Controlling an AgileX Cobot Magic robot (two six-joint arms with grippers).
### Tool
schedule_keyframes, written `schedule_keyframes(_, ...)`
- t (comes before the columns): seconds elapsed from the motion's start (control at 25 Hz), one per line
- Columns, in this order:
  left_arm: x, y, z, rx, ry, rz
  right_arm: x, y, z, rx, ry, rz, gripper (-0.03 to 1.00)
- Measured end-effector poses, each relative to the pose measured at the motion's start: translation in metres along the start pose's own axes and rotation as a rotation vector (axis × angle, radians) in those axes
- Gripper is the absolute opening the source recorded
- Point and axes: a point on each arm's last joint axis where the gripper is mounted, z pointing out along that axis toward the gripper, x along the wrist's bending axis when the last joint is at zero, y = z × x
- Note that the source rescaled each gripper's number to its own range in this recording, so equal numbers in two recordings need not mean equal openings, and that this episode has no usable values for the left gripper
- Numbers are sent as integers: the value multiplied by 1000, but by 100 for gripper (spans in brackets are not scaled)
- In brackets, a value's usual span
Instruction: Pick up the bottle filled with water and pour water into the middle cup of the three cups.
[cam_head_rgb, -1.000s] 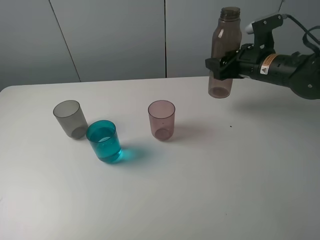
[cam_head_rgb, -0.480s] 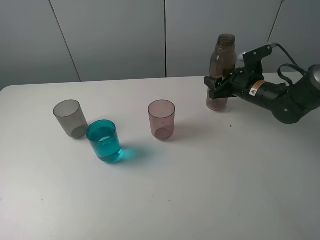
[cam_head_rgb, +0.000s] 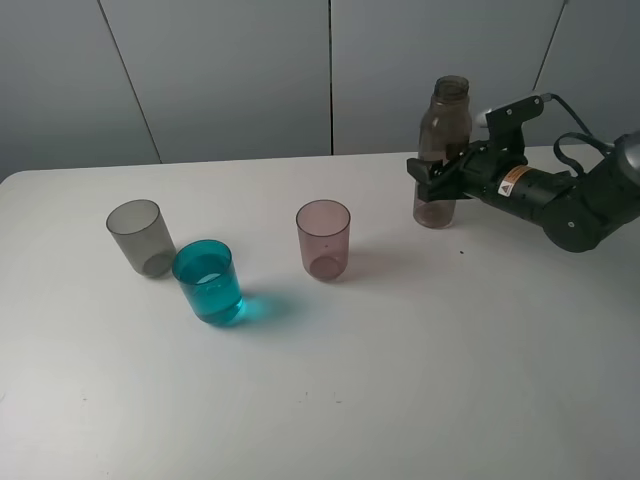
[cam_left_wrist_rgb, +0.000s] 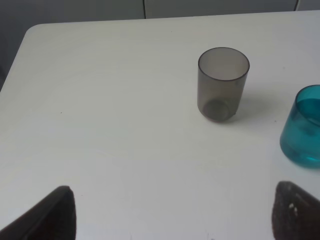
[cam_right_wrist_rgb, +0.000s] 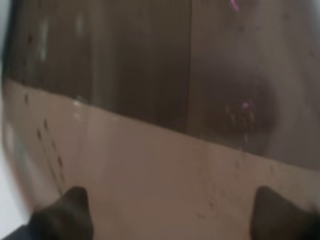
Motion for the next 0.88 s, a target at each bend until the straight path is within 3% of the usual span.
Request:
schedule_keyframes(0.2, 0, 0, 0, 0, 0, 0, 0, -1, 0, 15, -3, 6, 60)
schedule_keyframes(0.32, 0, 0, 0, 0, 0, 0, -1, 0, -4, 76, -20, 31, 87)
schedule_keyframes(0.4, 0, 0, 0, 0, 0, 0, 0, 1, -12, 138, -39, 55, 97)
schedule_keyframes(0.68, 0, 0, 0, 0, 0, 0, 17, 17, -74, 290, -95, 70, 99)
schedule_keyframes(0.88, 0, 0, 0, 0, 0, 0, 23, 63, -119, 262, -181, 33, 99)
